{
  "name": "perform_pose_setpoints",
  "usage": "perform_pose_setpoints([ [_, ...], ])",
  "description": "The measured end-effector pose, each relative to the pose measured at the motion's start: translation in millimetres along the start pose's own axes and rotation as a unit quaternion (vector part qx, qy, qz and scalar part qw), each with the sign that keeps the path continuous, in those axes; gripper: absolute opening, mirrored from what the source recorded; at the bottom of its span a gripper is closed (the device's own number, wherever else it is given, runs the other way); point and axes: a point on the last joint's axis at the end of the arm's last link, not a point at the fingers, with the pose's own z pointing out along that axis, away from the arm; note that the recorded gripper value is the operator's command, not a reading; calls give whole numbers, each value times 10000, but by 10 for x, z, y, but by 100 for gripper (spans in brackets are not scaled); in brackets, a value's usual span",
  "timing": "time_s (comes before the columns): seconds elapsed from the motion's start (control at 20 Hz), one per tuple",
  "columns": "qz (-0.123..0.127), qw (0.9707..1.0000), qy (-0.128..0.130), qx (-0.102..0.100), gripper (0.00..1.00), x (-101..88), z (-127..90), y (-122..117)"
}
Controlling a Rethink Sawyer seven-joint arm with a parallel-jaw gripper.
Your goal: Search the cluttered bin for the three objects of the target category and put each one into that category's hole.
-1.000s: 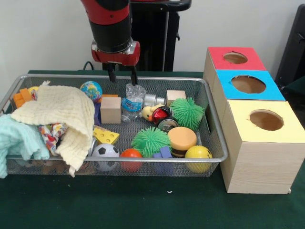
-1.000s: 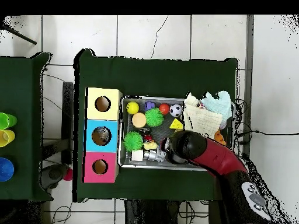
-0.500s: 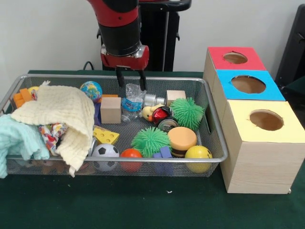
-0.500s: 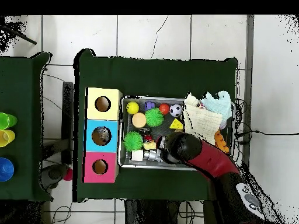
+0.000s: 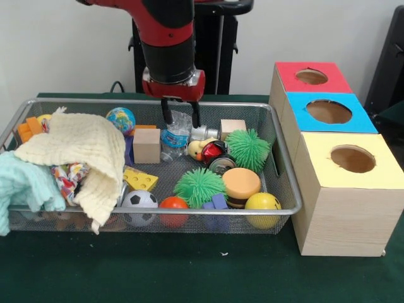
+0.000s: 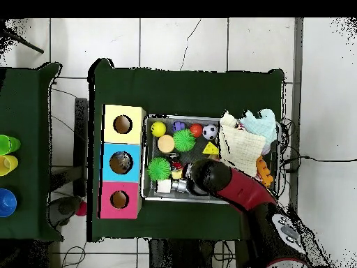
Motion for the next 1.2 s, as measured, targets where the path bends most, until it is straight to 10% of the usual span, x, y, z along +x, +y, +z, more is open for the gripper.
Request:
perform_pose_setpoints([
  [0.75, -857, 9941, 185, 637, 100, 276, 238, 100],
  [1.2, -1477, 9810, 50, 1259, 100, 219, 233, -21],
])
